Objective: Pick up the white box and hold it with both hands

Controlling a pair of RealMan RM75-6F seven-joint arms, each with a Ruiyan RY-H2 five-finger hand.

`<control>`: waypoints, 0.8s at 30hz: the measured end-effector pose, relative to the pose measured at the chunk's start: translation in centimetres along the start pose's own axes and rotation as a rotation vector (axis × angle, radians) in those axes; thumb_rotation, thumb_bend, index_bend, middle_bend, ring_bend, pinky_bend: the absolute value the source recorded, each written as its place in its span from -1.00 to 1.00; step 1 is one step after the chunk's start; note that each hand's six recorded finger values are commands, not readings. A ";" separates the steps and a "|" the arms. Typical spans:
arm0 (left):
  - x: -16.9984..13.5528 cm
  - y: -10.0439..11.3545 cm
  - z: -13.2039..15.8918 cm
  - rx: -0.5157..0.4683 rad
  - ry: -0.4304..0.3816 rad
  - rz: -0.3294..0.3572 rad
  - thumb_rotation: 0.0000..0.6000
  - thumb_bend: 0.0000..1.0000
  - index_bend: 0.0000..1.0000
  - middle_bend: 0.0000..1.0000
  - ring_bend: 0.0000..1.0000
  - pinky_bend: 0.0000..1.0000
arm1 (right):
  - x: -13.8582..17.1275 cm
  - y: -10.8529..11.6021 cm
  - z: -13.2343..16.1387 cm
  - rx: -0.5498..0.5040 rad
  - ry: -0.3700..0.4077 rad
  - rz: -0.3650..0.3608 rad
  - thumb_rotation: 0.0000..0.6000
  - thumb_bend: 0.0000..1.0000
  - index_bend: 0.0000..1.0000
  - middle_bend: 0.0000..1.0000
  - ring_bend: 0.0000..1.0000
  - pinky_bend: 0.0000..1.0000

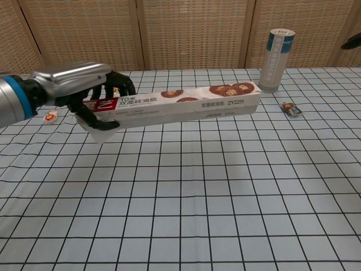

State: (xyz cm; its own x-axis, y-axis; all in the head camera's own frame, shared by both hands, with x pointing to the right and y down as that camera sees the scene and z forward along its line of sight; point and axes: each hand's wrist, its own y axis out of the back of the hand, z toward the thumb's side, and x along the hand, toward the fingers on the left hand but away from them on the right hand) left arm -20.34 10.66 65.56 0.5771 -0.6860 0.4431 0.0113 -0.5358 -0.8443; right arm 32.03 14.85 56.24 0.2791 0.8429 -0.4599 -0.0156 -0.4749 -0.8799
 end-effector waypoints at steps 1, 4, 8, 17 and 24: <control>0.7 0.1 0.7 0.004 -0.012 0.001 1.00 -0.03 0.29 -0.03 0.01 0.30 | -0.7 0.3 0.7 0.006 0.014 0.009 1.00 -1.00 -1.00 -1.00 -1.00 -1.00; 2.7 0.3 3.1 -0.002 -0.039 0.005 1.00 -0.04 0.29 -0.03 0.01 0.30 | -2.1 0.9 2.1 0.010 0.038 0.030 1.00 -1.00 -1.00 -1.00 -1.00 -1.00; 5.1 0.6 6.1 -0.043 -0.071 0.007 1.00 -0.04 0.29 -0.03 0.01 0.30 | -3.7 1.3 3.6 0.021 0.049 0.057 1.00 -1.00 -1.00 -1.00 -1.00 -1.00; 7.0 1.7 10.0 -0.056 -0.111 0.029 1.00 -0.04 0.29 -0.03 0.01 0.30 | -6.6 0.0 5.5 0.025 0.011 0.129 1.00 -1.00 -1.00 -1.00 -1.00 -1.00; 7.0 2.3 10.9 -0.100 -0.107 0.035 1.00 -0.04 0.29 -0.03 0.01 0.30 | -7.9 -1.1 6.9 0.039 -0.003 0.133 1.00 -1.00 -1.00 -1.00 -1.00 -1.00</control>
State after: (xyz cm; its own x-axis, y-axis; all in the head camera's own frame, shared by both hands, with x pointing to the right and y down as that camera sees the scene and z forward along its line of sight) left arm -7.38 10.00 63.40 0.6596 -0.6516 0.3747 -0.0888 -0.5626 -0.8220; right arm 23.16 10.43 60.00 0.2695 0.7740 -0.5730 -0.0896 -0.5723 -0.8151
